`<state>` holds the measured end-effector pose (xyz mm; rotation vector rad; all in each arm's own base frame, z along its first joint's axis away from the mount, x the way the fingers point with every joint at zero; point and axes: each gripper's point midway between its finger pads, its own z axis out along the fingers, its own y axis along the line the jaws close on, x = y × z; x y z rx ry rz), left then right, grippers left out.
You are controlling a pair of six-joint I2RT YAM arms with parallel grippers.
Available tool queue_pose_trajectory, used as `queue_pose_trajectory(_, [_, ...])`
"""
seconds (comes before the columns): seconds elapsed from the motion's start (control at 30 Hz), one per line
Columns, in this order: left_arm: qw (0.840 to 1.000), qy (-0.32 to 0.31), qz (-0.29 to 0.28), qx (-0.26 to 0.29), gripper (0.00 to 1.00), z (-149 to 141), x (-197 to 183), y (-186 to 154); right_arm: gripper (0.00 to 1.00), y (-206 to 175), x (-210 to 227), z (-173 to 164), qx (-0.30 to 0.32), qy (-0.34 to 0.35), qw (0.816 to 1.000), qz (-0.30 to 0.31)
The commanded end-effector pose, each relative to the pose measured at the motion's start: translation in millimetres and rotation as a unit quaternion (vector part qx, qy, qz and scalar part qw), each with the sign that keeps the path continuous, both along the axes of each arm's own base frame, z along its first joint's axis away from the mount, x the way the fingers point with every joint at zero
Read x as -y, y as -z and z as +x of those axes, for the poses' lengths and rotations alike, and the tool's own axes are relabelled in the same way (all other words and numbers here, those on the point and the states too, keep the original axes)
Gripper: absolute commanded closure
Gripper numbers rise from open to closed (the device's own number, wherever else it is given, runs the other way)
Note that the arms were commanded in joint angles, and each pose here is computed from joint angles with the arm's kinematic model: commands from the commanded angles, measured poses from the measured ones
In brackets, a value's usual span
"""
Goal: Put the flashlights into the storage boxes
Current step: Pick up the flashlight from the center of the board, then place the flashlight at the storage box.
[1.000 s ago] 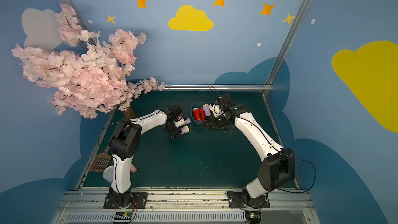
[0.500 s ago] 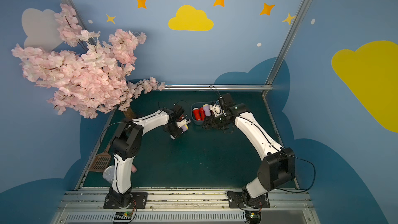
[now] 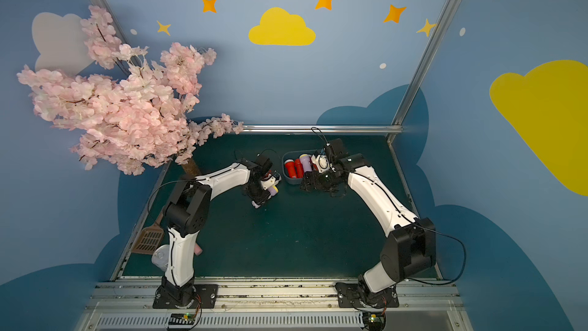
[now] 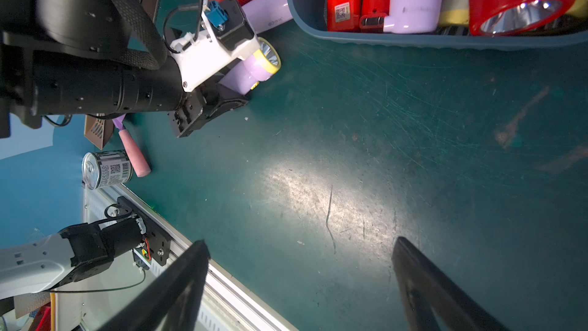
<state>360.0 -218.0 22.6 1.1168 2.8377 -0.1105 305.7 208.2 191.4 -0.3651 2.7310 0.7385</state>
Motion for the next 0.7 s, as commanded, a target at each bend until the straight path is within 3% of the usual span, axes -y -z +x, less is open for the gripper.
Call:
queue_pose_trajectory(0.0, [0.999,-0.018,-0.04,-0.006,0.8,-2.4,17.7,-34.3,0.1,-8.5,1.7,-0.2,0.012,0.0,1.0,0.011])
queue_pose_trajectory(0.27, [0.99,-0.054,-0.131,0.012,0.82,23.7,58.2,-86.1,0.1,-13.1,12.9,5.2,0.025,0.011,1.0,0.008])
queue_pose_trajectory(0.43, [0.978,-0.091,-0.186,0.029,0.8,56.7,86.4,-103.0,0.1,-14.6,14.8,7.5,0.031,0.017,0.999,0.016])
queue_pose_trajectory(0.67, [0.949,-0.139,-0.285,0.007,0.76,92.2,134.3,-124.6,0.1,-16.7,19.5,9.7,0.037,0.021,0.999,0.015])
